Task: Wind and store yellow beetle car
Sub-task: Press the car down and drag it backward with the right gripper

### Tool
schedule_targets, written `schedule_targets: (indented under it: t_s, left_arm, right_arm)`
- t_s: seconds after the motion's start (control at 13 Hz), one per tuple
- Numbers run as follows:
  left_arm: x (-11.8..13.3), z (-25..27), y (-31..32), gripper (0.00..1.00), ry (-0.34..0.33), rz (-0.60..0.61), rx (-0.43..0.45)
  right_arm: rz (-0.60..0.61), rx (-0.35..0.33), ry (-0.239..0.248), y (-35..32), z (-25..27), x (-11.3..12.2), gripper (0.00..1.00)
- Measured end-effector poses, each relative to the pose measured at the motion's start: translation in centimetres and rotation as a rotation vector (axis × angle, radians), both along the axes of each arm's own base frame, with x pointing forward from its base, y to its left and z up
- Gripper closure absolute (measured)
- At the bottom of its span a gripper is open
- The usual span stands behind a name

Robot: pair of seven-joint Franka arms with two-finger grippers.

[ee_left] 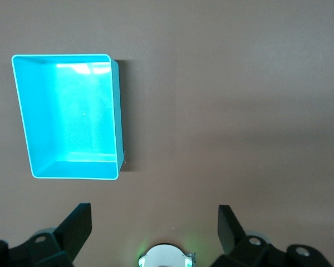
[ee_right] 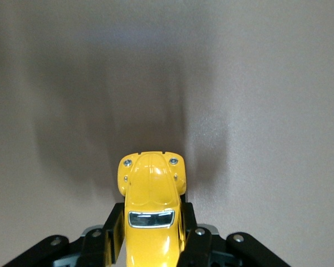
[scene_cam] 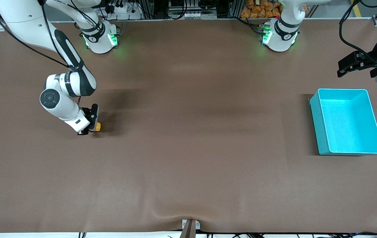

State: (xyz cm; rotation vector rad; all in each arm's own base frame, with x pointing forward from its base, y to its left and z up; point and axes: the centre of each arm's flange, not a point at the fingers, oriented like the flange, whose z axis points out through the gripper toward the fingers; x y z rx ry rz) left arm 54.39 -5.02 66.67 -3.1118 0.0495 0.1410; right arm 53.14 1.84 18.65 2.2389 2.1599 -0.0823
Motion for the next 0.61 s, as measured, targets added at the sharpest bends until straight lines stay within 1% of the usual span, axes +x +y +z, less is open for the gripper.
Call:
schedule_targets:
  t_s: [0.61]
  left_arm:
    - [0.0, -0.1, 0.0, 0.00, 0.001, 0.000, 0.000]
  right_arm:
    - [0.014, 0.001, 0.002, -1.4, -0.1, 0.1, 0.55]
